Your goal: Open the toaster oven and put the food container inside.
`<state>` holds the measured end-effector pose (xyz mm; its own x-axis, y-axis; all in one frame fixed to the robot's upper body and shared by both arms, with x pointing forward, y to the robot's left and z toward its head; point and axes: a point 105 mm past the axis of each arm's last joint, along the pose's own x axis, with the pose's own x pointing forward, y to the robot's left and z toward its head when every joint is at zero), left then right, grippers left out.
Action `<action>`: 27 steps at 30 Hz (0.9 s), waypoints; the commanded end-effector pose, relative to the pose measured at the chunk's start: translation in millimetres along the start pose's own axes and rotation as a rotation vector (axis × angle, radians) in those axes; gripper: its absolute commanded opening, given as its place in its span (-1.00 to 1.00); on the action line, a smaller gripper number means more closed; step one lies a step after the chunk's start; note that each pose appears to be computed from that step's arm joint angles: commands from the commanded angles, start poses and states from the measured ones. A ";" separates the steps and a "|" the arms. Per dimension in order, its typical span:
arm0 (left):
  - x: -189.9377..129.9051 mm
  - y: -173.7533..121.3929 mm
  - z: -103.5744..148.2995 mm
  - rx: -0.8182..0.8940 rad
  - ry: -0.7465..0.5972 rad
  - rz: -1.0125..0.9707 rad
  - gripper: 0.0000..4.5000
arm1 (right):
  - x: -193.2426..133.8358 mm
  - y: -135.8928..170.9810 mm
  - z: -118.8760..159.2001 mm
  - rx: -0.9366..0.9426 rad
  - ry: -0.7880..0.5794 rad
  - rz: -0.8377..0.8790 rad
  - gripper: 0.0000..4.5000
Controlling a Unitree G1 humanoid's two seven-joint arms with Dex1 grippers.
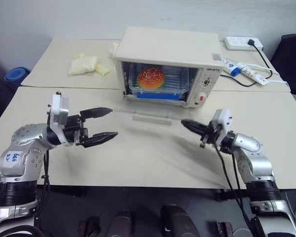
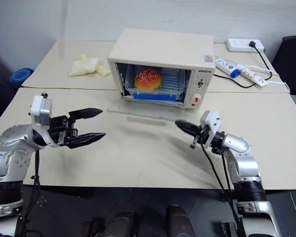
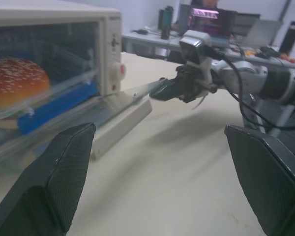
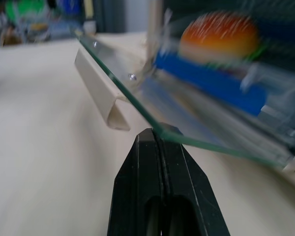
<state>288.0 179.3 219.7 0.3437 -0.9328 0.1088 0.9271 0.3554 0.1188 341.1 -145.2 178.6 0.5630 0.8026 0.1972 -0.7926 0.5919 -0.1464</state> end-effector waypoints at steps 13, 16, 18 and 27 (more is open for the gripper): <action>-26.9 34.3 7.3 0.080 -0.041 0.263 1.00 | 17.8 -10.9 78.8 0.029 -0.205 0.090 -0.74; -42.7 28.1 -13.6 0.193 0.116 0.241 1.00 | 2.3 10.9 62.4 -0.135 -0.058 0.209 -0.30; -55.3 17.6 -28.4 0.219 0.203 0.195 1.00 | -12.8 21.8 51.4 -0.180 -0.003 0.251 0.01; -113.3 -16.0 -77.1 0.220 0.463 0.227 1.00 | -76.2 33.2 1.1 -0.231 0.193 0.299 0.98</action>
<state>247.1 267.3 120.8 0.5772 -0.7687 -0.2756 0.8129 0.5088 0.2835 273.4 -176.9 153.1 0.3519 0.9336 -0.0678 -0.8912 0.3120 -0.3294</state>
